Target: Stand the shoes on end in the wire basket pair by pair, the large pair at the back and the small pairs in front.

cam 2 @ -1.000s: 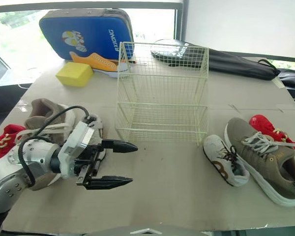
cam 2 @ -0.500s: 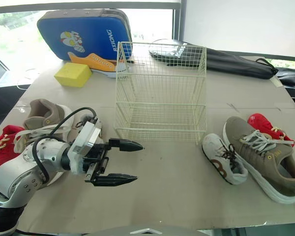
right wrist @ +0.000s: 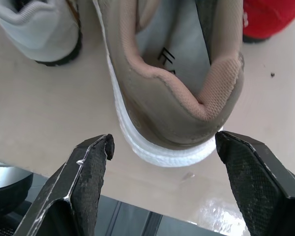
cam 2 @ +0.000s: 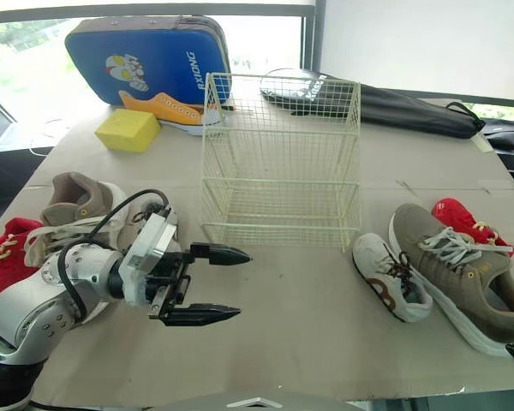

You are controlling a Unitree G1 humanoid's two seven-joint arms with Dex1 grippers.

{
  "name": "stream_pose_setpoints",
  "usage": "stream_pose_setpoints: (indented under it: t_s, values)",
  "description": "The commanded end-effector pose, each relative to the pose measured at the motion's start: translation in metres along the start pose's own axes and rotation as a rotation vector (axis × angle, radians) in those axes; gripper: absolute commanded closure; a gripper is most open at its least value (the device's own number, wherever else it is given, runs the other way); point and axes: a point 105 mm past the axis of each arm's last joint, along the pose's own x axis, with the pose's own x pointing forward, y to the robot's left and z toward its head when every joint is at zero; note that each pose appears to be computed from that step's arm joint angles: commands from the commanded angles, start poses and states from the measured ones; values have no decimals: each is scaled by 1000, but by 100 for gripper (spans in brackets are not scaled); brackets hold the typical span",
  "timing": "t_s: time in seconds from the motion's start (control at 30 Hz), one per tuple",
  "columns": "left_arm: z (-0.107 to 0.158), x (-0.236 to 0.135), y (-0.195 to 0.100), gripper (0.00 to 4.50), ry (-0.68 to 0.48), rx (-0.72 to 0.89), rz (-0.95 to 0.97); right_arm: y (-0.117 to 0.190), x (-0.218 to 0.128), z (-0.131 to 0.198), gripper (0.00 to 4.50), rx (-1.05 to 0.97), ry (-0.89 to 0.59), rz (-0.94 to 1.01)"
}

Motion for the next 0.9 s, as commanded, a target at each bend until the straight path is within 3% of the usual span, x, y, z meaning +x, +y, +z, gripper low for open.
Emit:
stream_pose_setpoints:
  t_s: [0.03, 0.27, 0.4, 0.47, 0.7, 0.9]
  values:
    - [8, 2, -7, 0, -2, 44, -21, -5, -3, 3, 106, 11, -23, -31]
    - [9, 5, -6, 0, -4, 41, -27, 12, 15, 27, 106, 24, -190, 90]
    - [15, 8, -4, 0, -7, 48, -30, 10, 33, 17, 106, 27, -158, 94]
    - [18, 9, -3, 0, -9, 49, -27, 8, 38, 15, 130, 34, -165, 81]
    - [24, 15, 3, 0, -24, 52, -8, 8, 51, 19, 432, 31, -234, 63]
    - [28, 18, 8, 0, -29, 58, 8, 9, 43, 23, 447, 22, -278, 19]
